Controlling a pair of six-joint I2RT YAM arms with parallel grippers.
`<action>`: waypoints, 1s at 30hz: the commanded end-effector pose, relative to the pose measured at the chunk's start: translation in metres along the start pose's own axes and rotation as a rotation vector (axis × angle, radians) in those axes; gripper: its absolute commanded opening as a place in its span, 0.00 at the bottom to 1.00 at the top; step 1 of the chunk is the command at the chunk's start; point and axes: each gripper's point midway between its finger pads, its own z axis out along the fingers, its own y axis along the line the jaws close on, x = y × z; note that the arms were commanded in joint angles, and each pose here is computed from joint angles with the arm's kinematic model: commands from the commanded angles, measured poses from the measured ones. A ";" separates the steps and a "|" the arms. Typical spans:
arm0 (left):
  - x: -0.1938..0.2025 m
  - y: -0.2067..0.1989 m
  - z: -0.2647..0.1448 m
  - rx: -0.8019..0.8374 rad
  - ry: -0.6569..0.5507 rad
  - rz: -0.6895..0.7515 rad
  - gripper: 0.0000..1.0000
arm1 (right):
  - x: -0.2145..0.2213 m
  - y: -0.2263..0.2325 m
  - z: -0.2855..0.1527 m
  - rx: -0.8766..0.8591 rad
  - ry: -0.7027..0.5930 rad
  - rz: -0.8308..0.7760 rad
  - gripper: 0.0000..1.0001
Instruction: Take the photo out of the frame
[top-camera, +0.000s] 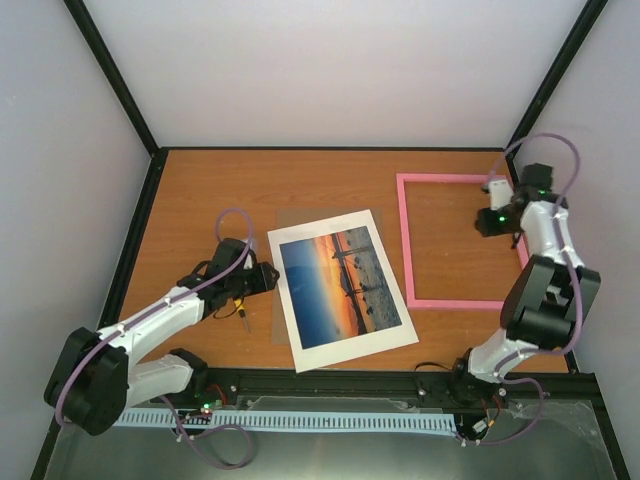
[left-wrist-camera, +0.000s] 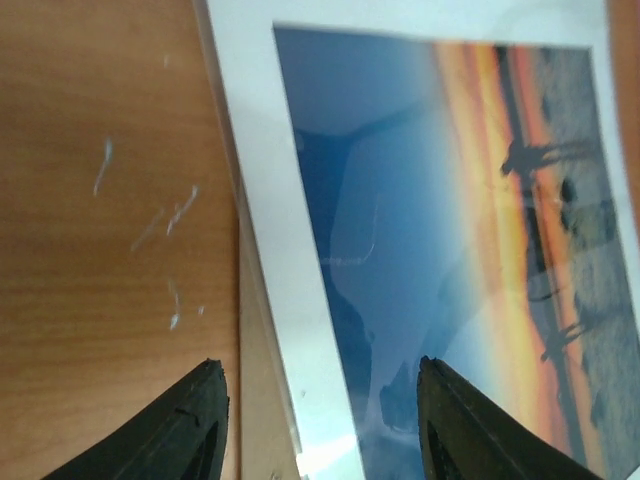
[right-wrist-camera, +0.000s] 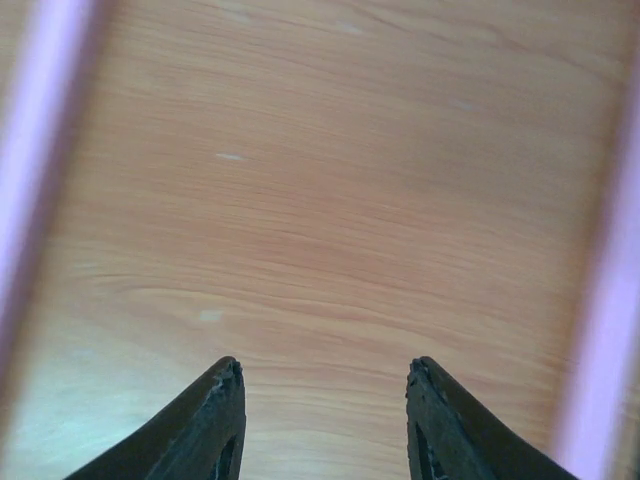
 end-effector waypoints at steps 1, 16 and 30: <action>0.023 -0.002 -0.001 0.006 0.126 0.015 0.52 | -0.010 0.078 -0.010 -0.130 -0.087 -0.102 0.45; -0.044 -0.017 0.013 0.084 -0.015 0.024 0.60 | 0.069 0.320 -0.031 -0.663 -0.041 -0.574 0.41; -0.096 0.014 0.072 0.082 -0.032 -0.040 0.61 | 0.129 0.340 0.019 -0.670 0.216 -0.666 0.37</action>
